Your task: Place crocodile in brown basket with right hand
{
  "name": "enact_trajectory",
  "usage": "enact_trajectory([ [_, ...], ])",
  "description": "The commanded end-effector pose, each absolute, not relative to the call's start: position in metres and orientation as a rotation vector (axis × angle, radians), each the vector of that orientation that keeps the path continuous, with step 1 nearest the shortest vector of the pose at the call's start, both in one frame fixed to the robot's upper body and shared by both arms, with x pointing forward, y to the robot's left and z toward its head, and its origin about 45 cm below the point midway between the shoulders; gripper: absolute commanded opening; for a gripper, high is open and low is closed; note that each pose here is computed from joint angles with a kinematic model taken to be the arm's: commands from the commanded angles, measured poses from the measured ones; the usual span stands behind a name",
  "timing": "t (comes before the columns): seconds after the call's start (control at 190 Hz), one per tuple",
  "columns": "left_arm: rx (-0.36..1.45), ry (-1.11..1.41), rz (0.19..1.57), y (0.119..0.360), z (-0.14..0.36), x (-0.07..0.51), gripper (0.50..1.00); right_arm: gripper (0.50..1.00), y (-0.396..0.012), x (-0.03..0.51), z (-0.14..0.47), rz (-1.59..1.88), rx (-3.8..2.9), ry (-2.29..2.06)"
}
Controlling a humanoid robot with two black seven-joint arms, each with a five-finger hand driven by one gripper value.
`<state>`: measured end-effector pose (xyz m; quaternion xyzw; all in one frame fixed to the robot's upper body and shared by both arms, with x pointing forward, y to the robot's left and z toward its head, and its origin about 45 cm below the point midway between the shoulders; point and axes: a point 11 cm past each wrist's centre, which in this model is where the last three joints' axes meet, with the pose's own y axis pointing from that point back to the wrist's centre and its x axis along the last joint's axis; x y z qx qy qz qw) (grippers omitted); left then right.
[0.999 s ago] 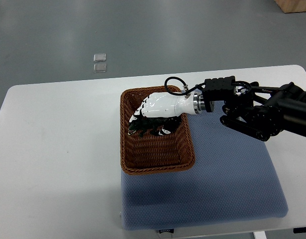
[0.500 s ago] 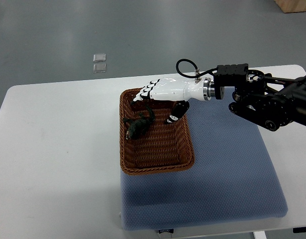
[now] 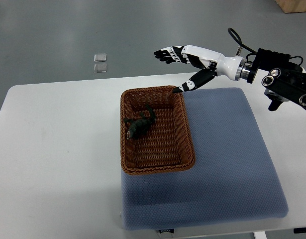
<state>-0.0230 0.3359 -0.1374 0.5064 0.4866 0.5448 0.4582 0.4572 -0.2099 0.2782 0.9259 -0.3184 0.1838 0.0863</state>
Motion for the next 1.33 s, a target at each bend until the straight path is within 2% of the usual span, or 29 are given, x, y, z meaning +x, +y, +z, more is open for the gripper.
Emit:
enact_trajectory([
  [0.0,1.247,1.198,1.342,0.336,-0.137,-0.023,1.0,0.911,-0.241,0.466,0.265,0.3,2.738,-1.163],
  [0.216,1.247,1.198,1.342,0.336,-0.137,-0.023,1.0,0.921,-0.306,0.476,0.237,-0.14,2.608,-1.444],
  [0.437,1.247,1.198,1.342,0.336,-0.137,-0.023,1.0,0.924,-0.338,0.468,0.201,-0.642,2.446,-1.63],
  [0.899,1.247,1.198,1.342,0.336,-0.137,-0.023,1.0,0.93,-0.333,0.466,0.193,-1.02,2.479,-1.763],
  [1.325,1.247,1.198,1.342,0.336,-0.137,-0.023,1.0,0.93,-0.326,0.464,0.193,-1.011,2.521,-1.721],
])
